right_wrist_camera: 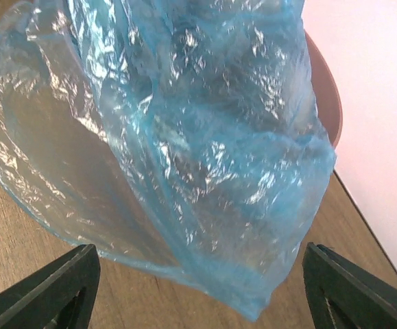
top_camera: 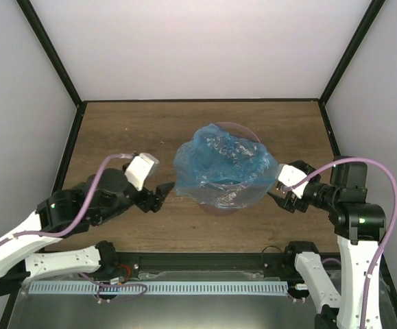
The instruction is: Put the trash bags into the trash bin
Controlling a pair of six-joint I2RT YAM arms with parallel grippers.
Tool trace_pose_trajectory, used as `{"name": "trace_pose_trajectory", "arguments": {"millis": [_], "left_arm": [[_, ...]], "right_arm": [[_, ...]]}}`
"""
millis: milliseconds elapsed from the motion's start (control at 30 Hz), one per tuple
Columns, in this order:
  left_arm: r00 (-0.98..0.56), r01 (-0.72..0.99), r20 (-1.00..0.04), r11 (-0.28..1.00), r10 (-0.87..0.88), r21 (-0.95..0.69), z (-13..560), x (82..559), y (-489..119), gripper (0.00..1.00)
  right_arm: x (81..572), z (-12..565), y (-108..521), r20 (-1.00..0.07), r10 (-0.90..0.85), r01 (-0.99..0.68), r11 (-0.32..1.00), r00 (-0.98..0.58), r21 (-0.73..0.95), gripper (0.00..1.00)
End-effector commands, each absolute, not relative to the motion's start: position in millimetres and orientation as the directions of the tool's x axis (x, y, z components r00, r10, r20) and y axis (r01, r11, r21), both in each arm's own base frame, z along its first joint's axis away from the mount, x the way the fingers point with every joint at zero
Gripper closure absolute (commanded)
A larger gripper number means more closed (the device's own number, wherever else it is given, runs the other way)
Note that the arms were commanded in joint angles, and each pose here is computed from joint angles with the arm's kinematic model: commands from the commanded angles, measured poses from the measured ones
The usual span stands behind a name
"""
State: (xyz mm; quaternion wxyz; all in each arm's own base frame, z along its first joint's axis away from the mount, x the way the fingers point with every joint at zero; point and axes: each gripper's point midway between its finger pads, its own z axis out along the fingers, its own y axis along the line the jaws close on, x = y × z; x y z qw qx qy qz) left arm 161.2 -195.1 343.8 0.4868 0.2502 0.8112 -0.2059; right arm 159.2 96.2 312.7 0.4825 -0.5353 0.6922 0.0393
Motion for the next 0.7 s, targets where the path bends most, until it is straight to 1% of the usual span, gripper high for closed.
{"name": "trace_pose_trajectory", "arguments": {"millis": [0, 133, 200, 267, 333, 433, 567, 667], "left_arm": [[-0.209, 0.785, -0.924, 0.618, 0.321, 0.037, 370, 145, -246, 0.17], [-0.090, 0.848, -0.900, 0.507, 0.427, 0.156, 374, 125, -278, 0.17], [-0.057, 0.843, -0.877, 0.493, 0.477, 0.213, 371, 121, -288, 0.17], [-0.052, 0.819, -0.860, 0.515, 0.507, 0.254, 369, 123, -293, 0.16], [-0.072, 0.761, -0.850, 0.580, 0.521, 0.290, 372, 136, -289, 0.17], [-0.069, 0.678, -0.837, 0.641, 0.542, 0.359, 372, 152, -281, 0.20], [-0.045, 0.640, -0.841, 0.662, 0.539, 0.390, 377, 160, -279, 0.30], [-0.034, 0.631, -0.843, 0.666, 0.537, 0.399, 379, 162, -277, 0.38]], "right_arm": [[160, 340, 109, -0.731, -0.665, -0.781, 0.370, 0.155, -0.503, 0.19], [159, 332, 111, -0.713, -0.680, -0.814, 0.311, 0.170, -0.491, 0.19], [161, 325, 108, -0.696, -0.701, -0.821, 0.299, 0.157, -0.487, 0.19], [164, 319, 104, -0.674, -0.723, -0.813, 0.297, 0.151, -0.501, 0.19], [167, 315, 101, -0.655, -0.740, -0.802, 0.294, 0.154, -0.521, 0.21], [179, 306, 96, -0.634, -0.759, -0.776, 0.306, 0.150, -0.551, 0.28], [186, 303, 100, -0.656, -0.739, -0.782, 0.316, 0.153, -0.538, 0.36], [187, 304, 103, -0.672, -0.724, -0.792, 0.315, 0.156, -0.523, 0.40]]}}
